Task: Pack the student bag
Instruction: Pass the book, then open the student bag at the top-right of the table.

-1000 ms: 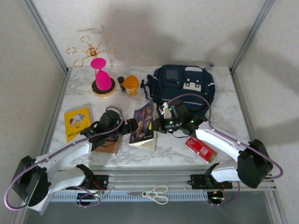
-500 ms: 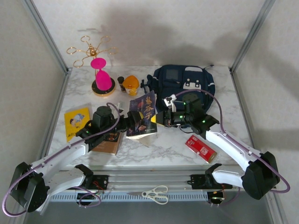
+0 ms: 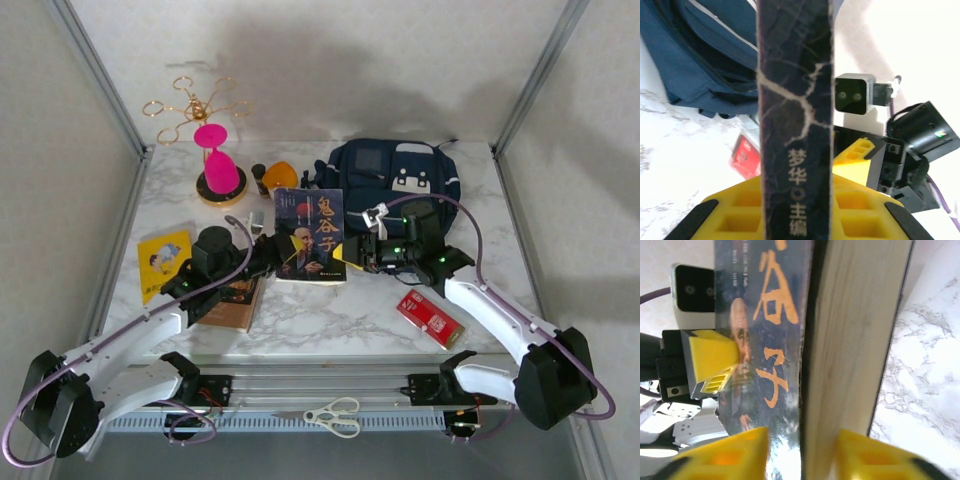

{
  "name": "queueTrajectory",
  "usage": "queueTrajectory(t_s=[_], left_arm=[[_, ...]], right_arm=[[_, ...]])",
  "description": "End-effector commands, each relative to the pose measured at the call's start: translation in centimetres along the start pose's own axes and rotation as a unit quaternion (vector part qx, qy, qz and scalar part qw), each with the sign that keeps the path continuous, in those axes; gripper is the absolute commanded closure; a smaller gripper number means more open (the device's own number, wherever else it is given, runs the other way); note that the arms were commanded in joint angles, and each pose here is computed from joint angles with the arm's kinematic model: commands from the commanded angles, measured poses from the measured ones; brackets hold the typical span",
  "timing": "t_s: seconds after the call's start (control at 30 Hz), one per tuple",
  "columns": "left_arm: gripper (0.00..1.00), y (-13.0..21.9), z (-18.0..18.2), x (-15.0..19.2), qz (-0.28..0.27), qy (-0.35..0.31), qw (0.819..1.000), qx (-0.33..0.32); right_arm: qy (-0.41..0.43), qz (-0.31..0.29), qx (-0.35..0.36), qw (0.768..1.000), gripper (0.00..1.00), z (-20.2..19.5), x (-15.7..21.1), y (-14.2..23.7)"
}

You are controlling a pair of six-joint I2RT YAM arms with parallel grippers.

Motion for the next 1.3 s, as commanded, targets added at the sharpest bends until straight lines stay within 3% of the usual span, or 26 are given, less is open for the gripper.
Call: queueTrajectory(t_s=[0.0,0.03,0.1,0.3,0.43,0.5,0.6,0.83,0.9,1.0,1.1,1.2,1.27], left_arm=[[1.0,-0.2,-4.6,0.2,0.02,-0.032,0.994,0.098],[1.0,-0.3,-5.1,0.2,0.021,-0.032,0.993,0.11],[1.0,-0.8,-6.1,0.6,0.029,-0.034,0.99,0.134],[1.0,-2.7,-7.9,1.0,0.039,-0.043,0.985,0.164],[1.0,-3.8,-6.7,0.5,0.026,-0.042,0.991,0.122],[1.0,-4.2,-6.0,0.4,0.02,-0.051,0.994,0.095],[1.0,-4.9,-5.2,0.2,0.014,-0.073,0.996,0.043],[1.0,-6.3,-4.9,0.4,0.035,-0.081,0.996,0.031],[1.0,-6.7,-4.8,0.4,0.041,-0.089,0.995,0.023],[0.77,-7.4,-4.8,0.1,0.047,-0.121,0.992,-0.001],[0.58,-8.4,-4.6,-0.7,0.044,-0.195,0.978,-0.051],[0.41,-10.2,-3.2,-1.0,0.078,-0.288,0.949,-0.103],[0.38,-11.8,-2.2,-1.0,0.116,-0.328,0.928,-0.134]], right_arm=[[0.014,-0.027,-0.008,1.0,0.33,0.4,-0.2,2.0],[0.005,-0.032,-0.012,0.999,0.2,0.1,-0.1,2.4],[-0.003,-0.032,-0.021,0.999,0.03,0.0,0.0,2.6],[-0.012,-0.02,-0.067,0.997,0.01,0.8,0.2,2.5],[0.017,-0.043,-0.09,0.995,0.02,2.5,-0.2,3.8],[0.026,-0.06,-0.08,0.995,0.1,2.6,-0.6,4.8],[0.019,-0.07,-0.061,0.996,0.3,1.8,-0.5,5.5],[0.016,-0.079,-0.036,0.996,0.79,0.7,-1.2,5.8],[0.016,-0.09,-0.023,0.996,0.87,0.6,-1.6,6.3],[0.021,-0.117,0.009,0.993,0.96,0.5,-2.4,7.6],[0.019,-0.143,0.048,0.988,0.99,0.3,-3.4,9.3],[-0.013,-0.185,0.113,0.976,1.0,-1.3,-4.1,11.8],[-0.036,-0.213,0.159,0.963,1.0,-2.6,-4.5,13.5]])
Point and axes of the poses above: each hand's point on the last joint's axis, 136 mm out from that joint toward the fingers, its own y axis back along the fingers, its own z axis along the line the jaws close on, x = y × z, the point moved 7 cm from there along y, back along the fingers, and after that the axes turned 6 degrees about y, right-handed, at the moved point
